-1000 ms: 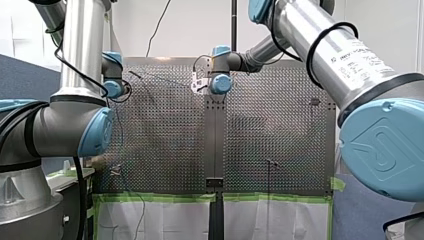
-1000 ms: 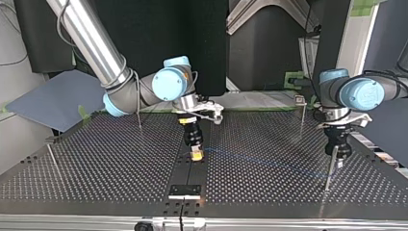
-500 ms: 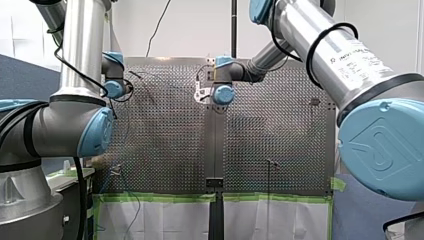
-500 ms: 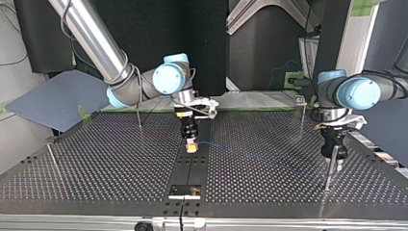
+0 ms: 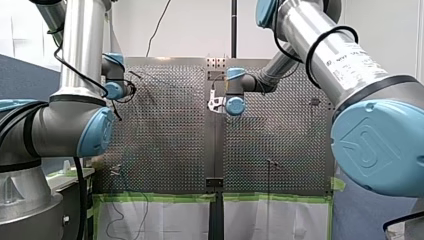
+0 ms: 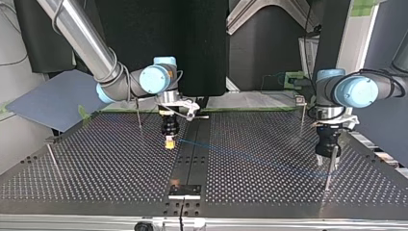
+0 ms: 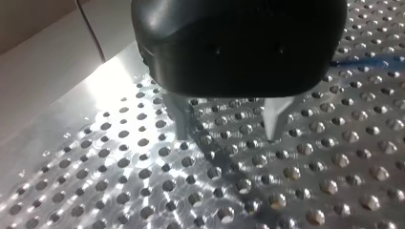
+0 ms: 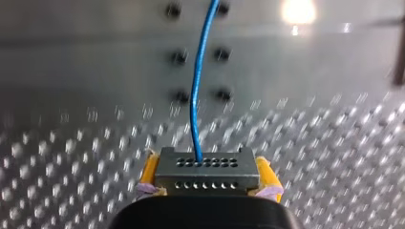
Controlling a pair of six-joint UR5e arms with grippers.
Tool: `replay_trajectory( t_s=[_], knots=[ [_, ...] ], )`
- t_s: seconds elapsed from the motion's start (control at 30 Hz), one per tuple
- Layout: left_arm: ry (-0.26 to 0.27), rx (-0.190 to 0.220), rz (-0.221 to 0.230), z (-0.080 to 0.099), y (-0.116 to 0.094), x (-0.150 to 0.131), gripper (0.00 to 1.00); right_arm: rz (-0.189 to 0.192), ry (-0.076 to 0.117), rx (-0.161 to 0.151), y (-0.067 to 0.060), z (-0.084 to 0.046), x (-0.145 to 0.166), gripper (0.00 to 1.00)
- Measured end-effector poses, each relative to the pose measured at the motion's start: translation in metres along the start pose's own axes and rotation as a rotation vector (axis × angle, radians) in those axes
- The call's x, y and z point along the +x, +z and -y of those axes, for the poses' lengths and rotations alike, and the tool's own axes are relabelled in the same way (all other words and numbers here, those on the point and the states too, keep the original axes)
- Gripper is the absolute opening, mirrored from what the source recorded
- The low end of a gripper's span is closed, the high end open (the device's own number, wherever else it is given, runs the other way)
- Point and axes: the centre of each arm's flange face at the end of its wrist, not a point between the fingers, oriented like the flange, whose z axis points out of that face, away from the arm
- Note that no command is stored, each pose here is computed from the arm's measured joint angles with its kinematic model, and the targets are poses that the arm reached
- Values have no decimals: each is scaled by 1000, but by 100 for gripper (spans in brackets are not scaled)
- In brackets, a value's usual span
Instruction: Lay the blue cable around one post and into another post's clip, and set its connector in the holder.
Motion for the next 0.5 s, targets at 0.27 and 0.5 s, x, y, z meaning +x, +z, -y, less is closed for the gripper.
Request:
replay_trajectory(
  t_s=[0.27, 0.5],
  knots=[
    [7, -67, 31, -12, -4, -1, 86, -4, -21, -89, -2, -35, -21, 0],
    [9, -83, 45, -15, -7, 1, 86, -7, -10, -144, -1, -76, -40, 0]
  ],
)
